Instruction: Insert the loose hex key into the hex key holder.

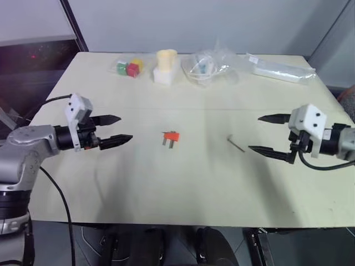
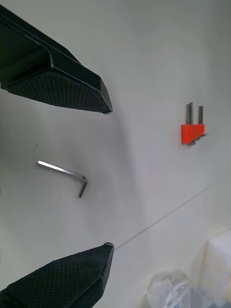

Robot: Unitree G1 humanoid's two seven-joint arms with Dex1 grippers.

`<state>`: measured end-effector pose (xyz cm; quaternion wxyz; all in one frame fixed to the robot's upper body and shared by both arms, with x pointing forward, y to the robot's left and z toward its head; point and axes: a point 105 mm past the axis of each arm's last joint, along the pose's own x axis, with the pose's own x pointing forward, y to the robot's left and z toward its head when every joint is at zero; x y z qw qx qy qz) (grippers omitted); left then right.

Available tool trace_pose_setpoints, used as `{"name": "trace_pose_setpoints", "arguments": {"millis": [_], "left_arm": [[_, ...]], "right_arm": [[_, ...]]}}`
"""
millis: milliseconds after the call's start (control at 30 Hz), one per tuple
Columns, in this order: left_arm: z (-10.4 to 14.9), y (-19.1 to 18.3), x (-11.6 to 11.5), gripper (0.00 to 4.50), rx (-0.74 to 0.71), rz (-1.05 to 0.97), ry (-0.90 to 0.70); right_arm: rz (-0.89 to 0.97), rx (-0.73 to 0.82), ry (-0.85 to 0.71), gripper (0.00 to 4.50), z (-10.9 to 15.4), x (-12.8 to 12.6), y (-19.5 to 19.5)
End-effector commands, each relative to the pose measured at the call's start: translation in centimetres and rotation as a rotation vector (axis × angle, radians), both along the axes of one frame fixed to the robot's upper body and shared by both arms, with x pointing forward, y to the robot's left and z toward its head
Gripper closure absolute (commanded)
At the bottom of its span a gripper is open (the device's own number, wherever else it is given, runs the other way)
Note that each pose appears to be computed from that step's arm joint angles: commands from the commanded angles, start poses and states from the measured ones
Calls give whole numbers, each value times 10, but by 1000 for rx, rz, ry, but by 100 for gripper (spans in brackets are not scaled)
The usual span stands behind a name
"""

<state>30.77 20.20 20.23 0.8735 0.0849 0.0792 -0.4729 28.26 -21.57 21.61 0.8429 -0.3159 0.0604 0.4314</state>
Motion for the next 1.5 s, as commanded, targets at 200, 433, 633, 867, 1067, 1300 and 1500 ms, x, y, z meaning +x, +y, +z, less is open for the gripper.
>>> {"name": "trace_pose_setpoints", "arguments": {"millis": [200, 433, 633, 867, 1067, 1300, 1500], "left_arm": [[15, -3, 0, 2, 5, -23, -74], [13, -5, 0, 2, 3, -25, -69], [11, -6, 1, 2, 8, -29, -61], [10, -5, 2, 2, 9, -25, -62], [10, -8, 2, 2, 0, -23, -62], [1, -22, 3, 2, -49, -50, -40], [-2, -20, 2, 2, -63, -17, -32]], "right_arm": [[25, 5, -32, 2, 10, -5, 11], [17, 9, -22, 2, 9, -6, 10], [21, 12, -21, 2, 8, -6, 11], [22, 19, -17, 2, 6, -5, 10], [31, 34, -8, 2, 4, -4, 12], [238, 128, 84, 2, -31, 27, 81], [354, 166, 200, 2, -63, 65, 136]]}}
